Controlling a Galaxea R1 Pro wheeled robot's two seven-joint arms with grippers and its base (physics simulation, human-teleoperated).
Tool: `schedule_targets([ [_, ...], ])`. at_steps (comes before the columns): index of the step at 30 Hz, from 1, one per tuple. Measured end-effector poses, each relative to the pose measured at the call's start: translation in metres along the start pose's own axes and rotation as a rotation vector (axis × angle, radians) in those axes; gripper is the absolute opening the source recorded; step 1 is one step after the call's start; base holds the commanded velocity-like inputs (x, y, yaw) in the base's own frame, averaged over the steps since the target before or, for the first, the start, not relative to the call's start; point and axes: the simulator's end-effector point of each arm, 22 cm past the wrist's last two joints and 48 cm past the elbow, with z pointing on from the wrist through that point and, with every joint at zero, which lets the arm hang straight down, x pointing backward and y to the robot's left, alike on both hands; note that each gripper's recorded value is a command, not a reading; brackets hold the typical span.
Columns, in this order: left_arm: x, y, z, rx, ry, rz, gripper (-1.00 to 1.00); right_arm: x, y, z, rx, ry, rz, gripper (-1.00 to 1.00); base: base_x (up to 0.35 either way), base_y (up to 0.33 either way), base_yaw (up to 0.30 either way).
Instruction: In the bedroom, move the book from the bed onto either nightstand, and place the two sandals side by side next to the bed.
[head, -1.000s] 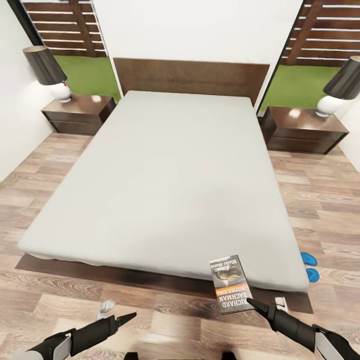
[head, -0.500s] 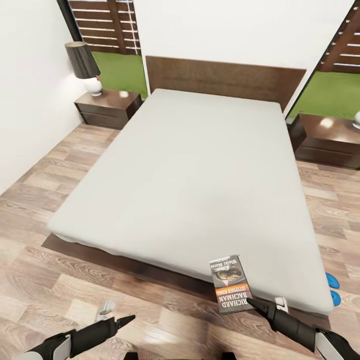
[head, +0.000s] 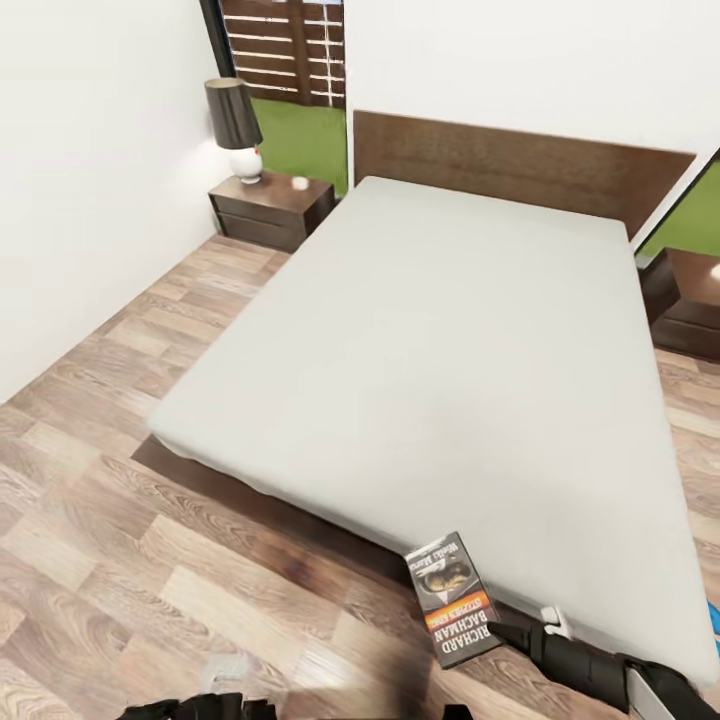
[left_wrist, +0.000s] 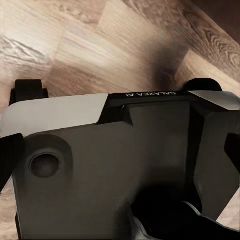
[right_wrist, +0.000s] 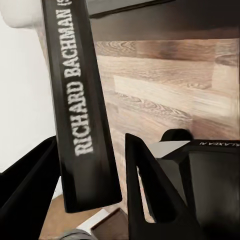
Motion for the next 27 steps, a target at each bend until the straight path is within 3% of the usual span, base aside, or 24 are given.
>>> schedule_targets([
  [5, 0.001, 0.003, 0.0, -0.01, -0.032, 0.015, 1.0, 0.004, -0.002, 0.0, 0.012, 0.019, -0.012, -1.0, 0.0, 0.0, 0.293],
  [10, 0.003, 0.004, -0.001, -0.013, -0.034, 0.017, 1.0, 0.002, -0.003, 0.001, 0.013, 0.007, -0.043, -1.0, 0.0, 0.0, 0.294],
  [24, 0.004, 0.005, -0.001, -0.013, -0.035, 0.015, 1.0, -0.008, 0.004, 0.0, -0.003, -0.011, -0.062, -1.0, 0.0, 0.0, 0.294],
  [27, 0.004, 0.005, -0.001, -0.014, -0.036, 0.015, 1.0, -0.015, 0.035, 0.0, -0.118, -0.019, -0.081, -1.0, 0.0, 0.0, 0.294],
])
